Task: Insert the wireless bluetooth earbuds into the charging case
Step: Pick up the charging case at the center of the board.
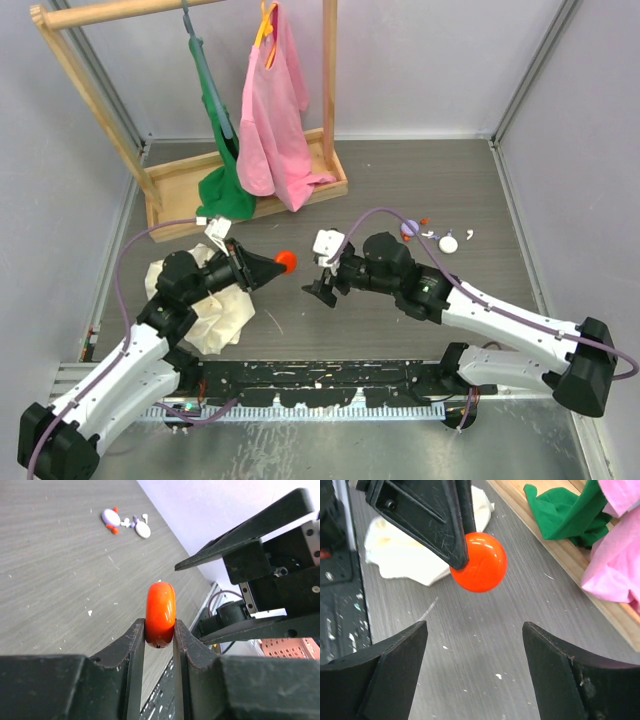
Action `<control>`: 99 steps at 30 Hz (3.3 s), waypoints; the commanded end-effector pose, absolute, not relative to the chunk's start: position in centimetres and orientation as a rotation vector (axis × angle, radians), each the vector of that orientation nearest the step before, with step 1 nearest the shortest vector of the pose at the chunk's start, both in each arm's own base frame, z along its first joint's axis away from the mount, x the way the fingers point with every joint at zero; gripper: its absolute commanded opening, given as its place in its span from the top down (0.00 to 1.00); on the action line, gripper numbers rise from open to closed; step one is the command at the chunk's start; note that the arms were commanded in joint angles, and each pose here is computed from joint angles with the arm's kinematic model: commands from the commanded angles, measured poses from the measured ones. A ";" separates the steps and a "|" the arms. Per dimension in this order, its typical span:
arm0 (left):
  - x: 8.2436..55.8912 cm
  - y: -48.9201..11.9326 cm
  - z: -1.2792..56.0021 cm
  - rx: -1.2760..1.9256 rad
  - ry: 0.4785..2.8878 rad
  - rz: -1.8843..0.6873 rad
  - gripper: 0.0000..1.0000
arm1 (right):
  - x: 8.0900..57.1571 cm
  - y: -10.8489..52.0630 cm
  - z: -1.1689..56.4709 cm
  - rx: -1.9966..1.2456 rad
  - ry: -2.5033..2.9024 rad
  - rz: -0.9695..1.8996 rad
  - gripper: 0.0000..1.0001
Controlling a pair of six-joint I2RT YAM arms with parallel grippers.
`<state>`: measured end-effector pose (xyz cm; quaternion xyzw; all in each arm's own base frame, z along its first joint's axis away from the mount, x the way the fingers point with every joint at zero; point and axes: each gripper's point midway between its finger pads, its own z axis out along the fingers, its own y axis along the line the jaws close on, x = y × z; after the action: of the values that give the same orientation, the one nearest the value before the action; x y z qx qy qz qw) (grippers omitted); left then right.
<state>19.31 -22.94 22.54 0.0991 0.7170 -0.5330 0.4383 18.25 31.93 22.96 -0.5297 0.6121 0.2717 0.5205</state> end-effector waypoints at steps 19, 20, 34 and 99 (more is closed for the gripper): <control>17.4 -21.7 32.1 0.233 1.363 -1.431 1.00 | 18.0 33.4 33.9 -0.482 1.215 1.361 0.23; 17.4 -21.7 32.3 0.230 1.359 -1.436 1.00 | 18.1 33.6 34.0 -0.472 1.215 1.372 0.24; 16.8 -21.9 33.2 0.229 1.315 -1.507 1.00 | 17.0 35.1 35.2 -0.474 1.127 1.552 0.38; 13.8 -24.4 33.1 0.707 1.375 -1.484 0.54 | 15.3 33.3 34.9 -1.104 1.305 1.337 0.86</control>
<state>14.62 -24.32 30.20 0.2570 0.6087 -0.5988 0.4526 15.30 33.30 32.25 -0.4350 0.5641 0.5471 0.4396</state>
